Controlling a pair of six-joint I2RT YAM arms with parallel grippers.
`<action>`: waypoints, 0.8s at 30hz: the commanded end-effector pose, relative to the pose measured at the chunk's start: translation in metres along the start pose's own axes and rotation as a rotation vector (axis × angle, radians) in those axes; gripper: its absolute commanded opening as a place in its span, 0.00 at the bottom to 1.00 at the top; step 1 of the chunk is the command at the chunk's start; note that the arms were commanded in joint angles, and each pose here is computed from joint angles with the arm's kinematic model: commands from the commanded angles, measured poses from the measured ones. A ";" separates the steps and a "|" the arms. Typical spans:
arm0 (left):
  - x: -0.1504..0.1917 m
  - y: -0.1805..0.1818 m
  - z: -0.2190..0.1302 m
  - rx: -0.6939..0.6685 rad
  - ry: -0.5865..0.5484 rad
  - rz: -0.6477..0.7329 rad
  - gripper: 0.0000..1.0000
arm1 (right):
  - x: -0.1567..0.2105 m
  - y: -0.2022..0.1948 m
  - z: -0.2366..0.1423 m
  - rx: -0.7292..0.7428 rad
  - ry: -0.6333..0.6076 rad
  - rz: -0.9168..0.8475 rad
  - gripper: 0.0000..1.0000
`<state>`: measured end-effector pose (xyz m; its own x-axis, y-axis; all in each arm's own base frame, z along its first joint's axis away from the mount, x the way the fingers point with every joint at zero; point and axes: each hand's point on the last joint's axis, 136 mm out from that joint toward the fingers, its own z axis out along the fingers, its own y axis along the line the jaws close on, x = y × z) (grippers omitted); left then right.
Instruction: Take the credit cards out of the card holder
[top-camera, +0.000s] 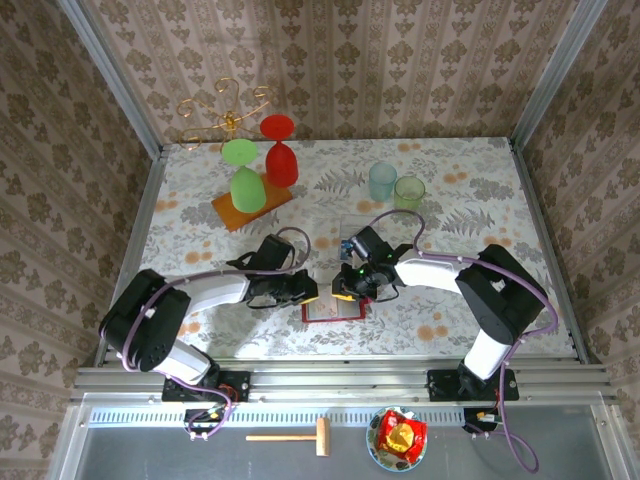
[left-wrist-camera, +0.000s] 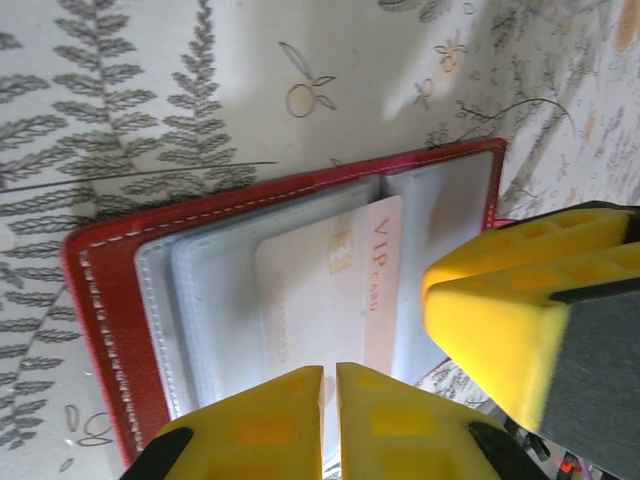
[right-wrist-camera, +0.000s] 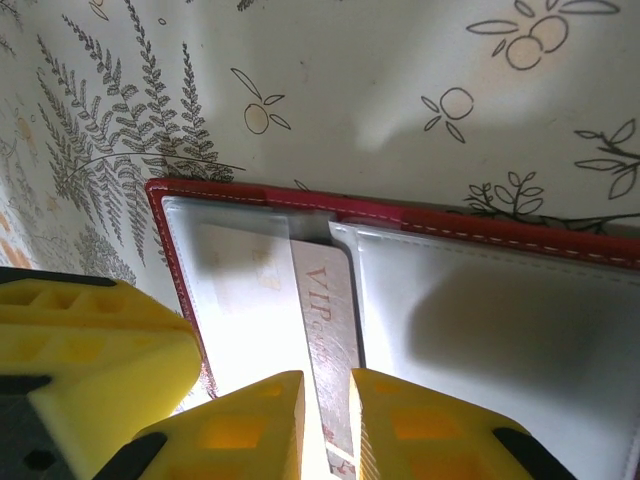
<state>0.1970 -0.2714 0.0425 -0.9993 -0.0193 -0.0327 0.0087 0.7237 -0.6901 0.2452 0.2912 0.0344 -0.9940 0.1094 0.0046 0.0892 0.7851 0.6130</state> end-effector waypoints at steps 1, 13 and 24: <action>0.004 0.011 0.004 -0.050 0.024 0.005 0.11 | 0.003 -0.003 0.004 -0.015 0.017 0.025 0.20; 0.011 0.025 0.009 -0.083 0.044 -0.022 0.11 | 0.007 -0.011 0.012 -0.004 0.042 0.039 0.20; 0.011 0.025 0.009 -0.086 0.046 -0.023 0.11 | 0.008 0.000 0.017 -0.084 0.061 0.061 0.20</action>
<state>0.1932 -0.2661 0.0289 -0.9998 -0.0193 -0.0006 -0.0141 0.7525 -0.6585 0.2405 0.2970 0.0241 -0.9921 0.1141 0.0530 0.1212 0.7538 0.6458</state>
